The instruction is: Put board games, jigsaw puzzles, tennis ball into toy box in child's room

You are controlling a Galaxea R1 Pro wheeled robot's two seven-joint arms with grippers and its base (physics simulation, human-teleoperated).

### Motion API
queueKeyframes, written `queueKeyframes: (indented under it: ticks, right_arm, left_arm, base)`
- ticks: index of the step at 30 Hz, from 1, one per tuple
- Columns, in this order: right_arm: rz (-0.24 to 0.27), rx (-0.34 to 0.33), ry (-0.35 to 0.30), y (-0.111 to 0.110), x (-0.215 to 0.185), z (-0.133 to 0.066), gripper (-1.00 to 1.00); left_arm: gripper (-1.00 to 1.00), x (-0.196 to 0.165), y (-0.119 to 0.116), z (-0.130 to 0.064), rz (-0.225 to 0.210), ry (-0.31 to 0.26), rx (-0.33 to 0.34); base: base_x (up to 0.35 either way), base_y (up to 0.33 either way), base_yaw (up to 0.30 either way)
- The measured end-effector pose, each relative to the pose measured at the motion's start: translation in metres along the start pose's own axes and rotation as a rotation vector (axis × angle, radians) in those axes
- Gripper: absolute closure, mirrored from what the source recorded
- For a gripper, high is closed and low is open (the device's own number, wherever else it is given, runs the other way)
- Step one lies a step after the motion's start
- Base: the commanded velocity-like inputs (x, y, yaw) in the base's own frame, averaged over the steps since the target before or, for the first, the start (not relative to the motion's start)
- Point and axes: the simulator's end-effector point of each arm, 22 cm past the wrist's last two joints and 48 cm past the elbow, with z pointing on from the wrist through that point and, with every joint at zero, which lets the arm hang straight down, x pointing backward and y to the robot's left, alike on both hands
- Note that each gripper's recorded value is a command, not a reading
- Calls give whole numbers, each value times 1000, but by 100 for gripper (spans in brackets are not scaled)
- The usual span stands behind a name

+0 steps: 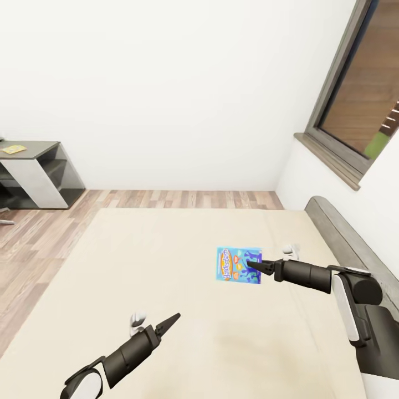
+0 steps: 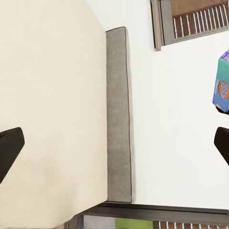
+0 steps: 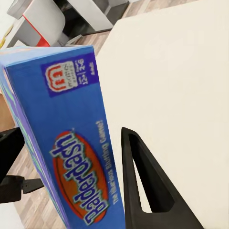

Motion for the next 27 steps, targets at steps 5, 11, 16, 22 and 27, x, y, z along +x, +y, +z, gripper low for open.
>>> queueKeyframes:
  ticks: [5,11,16,22,27]
  right_arm:
    - [1,2,-2,-1,-1,-1,100]
    - [1,2,-3,-1,-1,-1,100]
    - [0,2,-3,-1,-1,-1,100]
    - [0,3,-3,-1,-1,-1,100]
    - [1,3,-3,-1,-1,-1,100]
  left_arm:
    - [-100,0,0,0,0,0,-1]
    - [-100,0,0,0,0,0,-1]
    - [-100,0,0,0,0,0,-1]
    - [-100,0,0,0,0,0,0]
    - [-100,0,0,0,0,0,1]
  base:
    - [0,291,0]
    - [0,294,0]
    - [0,295,0]
    - [0,296,0]
    - [0,296,0]
